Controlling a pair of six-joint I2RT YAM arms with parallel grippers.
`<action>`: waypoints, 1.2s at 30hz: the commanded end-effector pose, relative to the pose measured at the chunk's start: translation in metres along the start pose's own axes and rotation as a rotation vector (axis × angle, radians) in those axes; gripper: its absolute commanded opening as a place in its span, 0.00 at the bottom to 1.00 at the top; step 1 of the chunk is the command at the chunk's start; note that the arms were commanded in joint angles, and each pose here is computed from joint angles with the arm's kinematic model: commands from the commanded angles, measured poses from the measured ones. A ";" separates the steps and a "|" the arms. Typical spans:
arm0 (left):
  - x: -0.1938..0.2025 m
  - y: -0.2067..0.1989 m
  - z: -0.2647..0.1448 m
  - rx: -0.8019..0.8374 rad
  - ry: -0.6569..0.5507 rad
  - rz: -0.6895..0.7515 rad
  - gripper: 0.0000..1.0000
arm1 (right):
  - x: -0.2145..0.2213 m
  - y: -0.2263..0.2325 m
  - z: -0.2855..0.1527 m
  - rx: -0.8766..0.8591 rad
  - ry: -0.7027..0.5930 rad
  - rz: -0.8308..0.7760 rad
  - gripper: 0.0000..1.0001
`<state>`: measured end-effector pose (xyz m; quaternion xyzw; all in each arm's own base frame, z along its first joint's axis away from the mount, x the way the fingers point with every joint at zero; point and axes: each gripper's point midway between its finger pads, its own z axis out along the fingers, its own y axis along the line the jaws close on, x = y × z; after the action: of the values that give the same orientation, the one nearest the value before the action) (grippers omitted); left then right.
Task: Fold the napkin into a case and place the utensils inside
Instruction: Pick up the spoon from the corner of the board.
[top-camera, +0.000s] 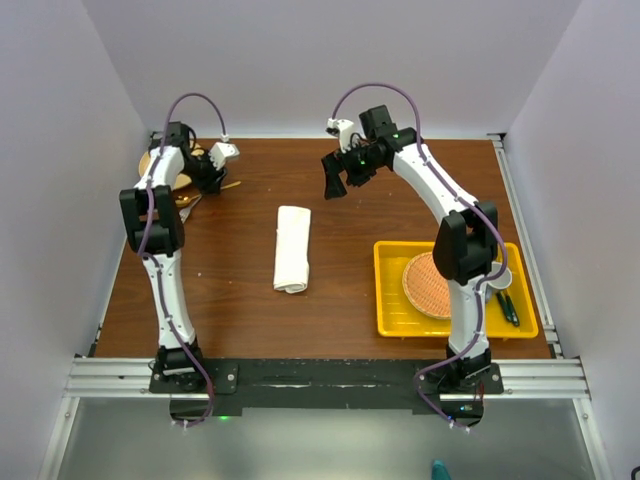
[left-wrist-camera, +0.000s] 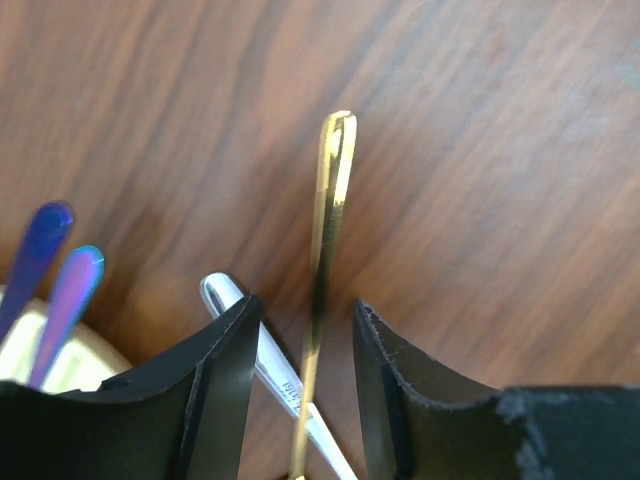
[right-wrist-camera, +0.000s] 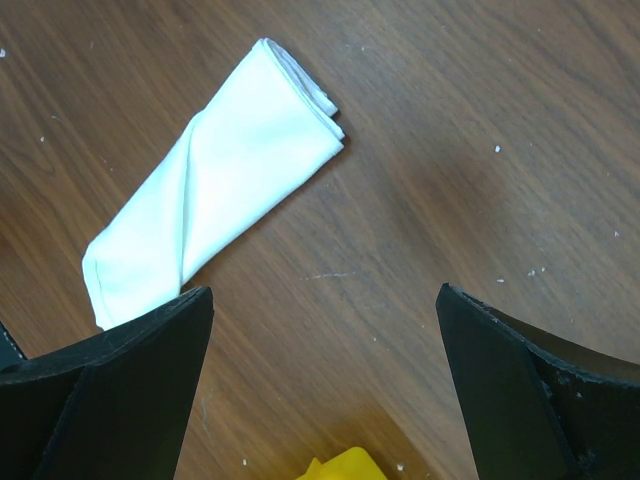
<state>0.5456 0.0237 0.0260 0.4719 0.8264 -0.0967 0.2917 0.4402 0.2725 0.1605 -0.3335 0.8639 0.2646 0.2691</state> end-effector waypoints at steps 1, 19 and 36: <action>0.001 0.012 0.005 -0.014 0.005 0.052 0.46 | -0.016 0.006 -0.011 -0.016 -0.035 -0.016 0.98; 0.012 -0.070 -0.003 0.190 0.041 -0.033 0.03 | -0.021 -0.001 -0.006 -0.023 -0.039 0.001 0.98; -0.072 -0.056 -0.067 0.009 -0.053 0.133 0.00 | -0.031 0.011 -0.008 -0.080 -0.087 -0.001 0.98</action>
<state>0.5002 -0.0191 0.0432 0.4853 0.8250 -0.1312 0.2582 0.4490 0.2771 0.1660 -0.3316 0.8592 0.2795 0.2714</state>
